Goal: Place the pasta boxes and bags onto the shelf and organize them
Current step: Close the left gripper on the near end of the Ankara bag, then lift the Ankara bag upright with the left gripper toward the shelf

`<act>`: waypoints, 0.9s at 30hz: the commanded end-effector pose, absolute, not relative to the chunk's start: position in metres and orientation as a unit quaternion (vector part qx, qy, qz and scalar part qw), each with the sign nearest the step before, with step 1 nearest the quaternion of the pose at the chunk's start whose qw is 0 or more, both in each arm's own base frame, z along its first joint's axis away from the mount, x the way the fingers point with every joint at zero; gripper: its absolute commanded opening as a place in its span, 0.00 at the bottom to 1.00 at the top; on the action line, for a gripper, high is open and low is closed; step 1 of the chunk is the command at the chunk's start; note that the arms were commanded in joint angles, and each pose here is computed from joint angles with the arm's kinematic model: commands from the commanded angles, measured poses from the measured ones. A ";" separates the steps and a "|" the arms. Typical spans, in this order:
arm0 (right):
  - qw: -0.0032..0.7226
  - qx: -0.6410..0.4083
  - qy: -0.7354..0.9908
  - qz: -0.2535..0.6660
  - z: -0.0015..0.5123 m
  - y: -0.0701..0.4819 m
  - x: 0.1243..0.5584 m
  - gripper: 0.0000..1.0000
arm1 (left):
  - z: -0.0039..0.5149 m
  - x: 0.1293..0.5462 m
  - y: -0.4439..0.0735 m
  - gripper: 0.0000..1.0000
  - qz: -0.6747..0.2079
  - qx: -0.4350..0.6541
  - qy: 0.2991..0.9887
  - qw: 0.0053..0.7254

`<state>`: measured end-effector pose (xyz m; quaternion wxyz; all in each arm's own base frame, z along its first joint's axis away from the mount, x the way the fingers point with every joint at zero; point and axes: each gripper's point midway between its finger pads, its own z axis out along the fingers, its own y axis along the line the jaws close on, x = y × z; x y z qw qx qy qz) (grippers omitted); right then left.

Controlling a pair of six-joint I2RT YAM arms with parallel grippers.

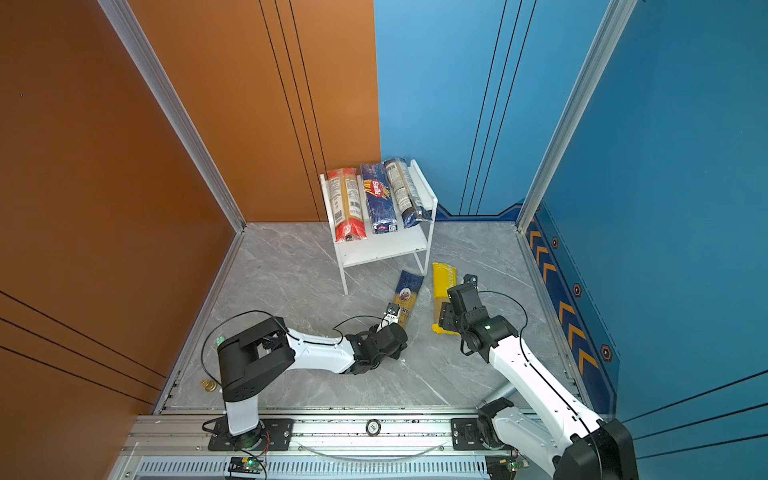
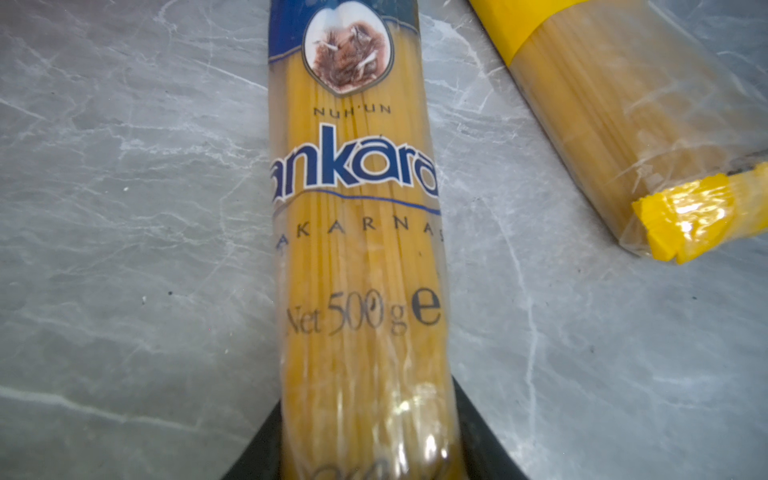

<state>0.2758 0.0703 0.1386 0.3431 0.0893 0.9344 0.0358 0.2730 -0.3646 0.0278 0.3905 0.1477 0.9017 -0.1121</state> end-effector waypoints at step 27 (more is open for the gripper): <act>0.344 0.107 0.932 0.043 0.143 0.067 0.271 0.74 | 0.001 0.254 -0.321 0.06 -0.085 0.118 0.920 0.365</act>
